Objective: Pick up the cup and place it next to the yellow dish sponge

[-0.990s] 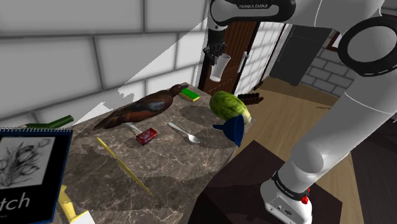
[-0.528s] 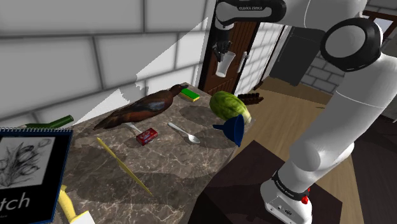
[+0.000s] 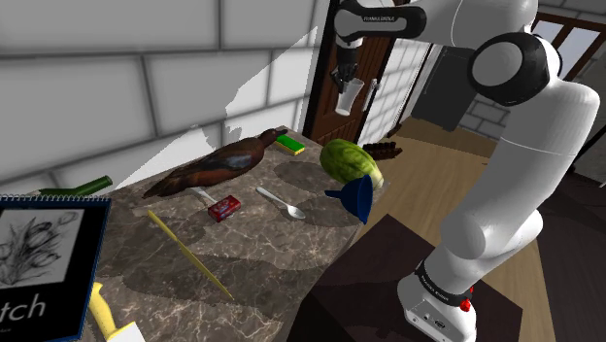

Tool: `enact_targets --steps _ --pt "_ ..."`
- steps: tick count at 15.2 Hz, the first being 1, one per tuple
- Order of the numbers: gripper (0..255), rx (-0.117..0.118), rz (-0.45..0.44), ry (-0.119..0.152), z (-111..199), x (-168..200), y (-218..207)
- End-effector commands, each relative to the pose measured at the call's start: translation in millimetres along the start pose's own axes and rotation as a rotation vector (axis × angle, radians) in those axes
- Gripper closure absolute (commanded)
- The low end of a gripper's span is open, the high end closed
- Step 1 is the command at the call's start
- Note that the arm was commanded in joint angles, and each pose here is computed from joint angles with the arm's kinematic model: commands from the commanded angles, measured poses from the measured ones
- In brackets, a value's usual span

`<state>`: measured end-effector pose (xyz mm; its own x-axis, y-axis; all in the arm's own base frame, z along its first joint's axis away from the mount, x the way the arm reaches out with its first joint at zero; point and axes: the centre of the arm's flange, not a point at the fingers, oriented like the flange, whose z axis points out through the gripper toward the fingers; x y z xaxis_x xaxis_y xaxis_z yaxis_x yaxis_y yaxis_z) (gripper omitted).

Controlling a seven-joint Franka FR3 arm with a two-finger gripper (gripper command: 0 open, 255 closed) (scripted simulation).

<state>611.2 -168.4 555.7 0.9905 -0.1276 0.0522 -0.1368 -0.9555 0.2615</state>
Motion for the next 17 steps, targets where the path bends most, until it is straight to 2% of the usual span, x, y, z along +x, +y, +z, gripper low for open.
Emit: enact_targets --steps 1,17 --pt "255 0.0 0.0 0.001 10.1 0.8 -1.5" --pt "255 0.0 0.0 0.001 91.6 -3.6 -23.6"
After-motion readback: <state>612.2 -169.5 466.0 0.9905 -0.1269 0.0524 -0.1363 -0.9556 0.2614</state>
